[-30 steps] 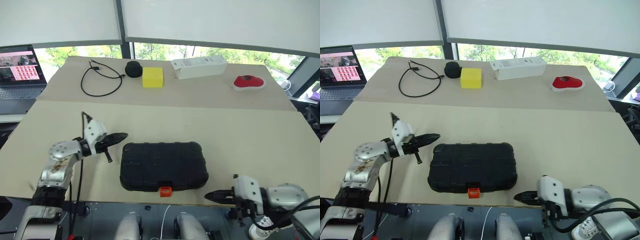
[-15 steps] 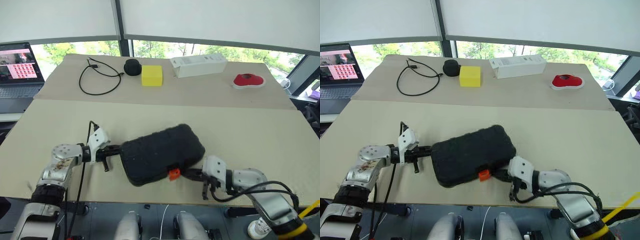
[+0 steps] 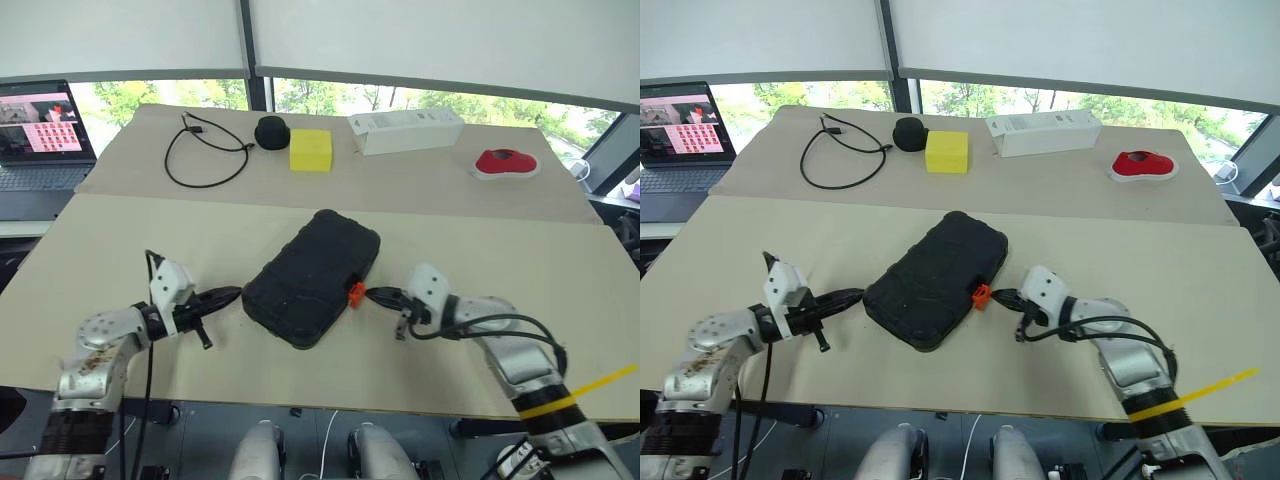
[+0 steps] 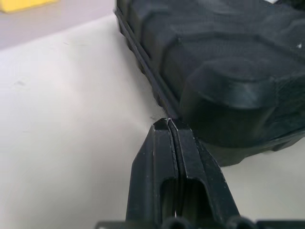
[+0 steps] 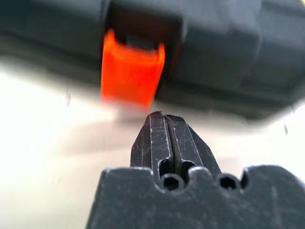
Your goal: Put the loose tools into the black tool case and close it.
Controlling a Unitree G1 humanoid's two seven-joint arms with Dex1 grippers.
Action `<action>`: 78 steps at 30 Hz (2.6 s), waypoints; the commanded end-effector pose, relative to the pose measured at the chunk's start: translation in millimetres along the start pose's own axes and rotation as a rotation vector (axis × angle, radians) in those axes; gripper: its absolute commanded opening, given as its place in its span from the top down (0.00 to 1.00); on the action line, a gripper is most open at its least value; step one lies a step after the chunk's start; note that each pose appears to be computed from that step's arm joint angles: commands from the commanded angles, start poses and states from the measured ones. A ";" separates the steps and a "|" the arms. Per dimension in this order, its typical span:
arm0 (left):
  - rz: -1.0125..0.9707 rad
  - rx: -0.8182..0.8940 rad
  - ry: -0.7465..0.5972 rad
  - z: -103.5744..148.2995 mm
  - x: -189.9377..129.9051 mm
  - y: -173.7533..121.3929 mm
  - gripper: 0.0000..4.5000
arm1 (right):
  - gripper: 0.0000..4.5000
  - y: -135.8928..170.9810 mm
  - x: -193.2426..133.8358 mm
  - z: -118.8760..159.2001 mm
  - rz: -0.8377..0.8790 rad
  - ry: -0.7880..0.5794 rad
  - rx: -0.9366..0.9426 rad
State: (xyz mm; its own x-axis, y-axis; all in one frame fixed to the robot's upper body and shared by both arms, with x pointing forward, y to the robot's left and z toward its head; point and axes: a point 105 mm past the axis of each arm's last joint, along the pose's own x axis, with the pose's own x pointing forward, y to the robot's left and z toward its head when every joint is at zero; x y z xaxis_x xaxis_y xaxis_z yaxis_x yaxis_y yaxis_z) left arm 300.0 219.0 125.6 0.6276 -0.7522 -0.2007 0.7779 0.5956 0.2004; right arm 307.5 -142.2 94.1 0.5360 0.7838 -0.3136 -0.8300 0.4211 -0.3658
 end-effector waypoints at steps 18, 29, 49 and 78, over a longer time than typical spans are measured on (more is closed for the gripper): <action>-0.248 0.087 0.053 23.4 128.9 -32.5 0.98 | 1.00 21.7 11.4 35.0 0.028 -0.145 -0.001; -0.284 0.003 0.123 -3.6 122.1 -50.9 0.98 | 1.00 17.2 19.1 46.5 0.002 -0.198 -0.012; -0.280 -0.002 0.139 -8.0 117.1 -51.2 0.98 | 1.00 12.8 7.1 37.5 0.034 -0.130 0.032; -0.299 -0.023 0.192 -19.6 111.2 -53.9 0.98 | 1.00 18.4 47.3 34.4 0.095 -0.119 0.041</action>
State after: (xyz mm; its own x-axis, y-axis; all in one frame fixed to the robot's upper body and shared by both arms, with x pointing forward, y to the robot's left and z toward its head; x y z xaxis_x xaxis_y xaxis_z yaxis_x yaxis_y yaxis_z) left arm 340.2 103.2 120.4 0.4176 -0.8593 -0.2953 0.9049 0.3638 0.2211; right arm 309.8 -92.5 83.9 0.4434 0.8481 -0.2900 -0.8884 0.3728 -0.2680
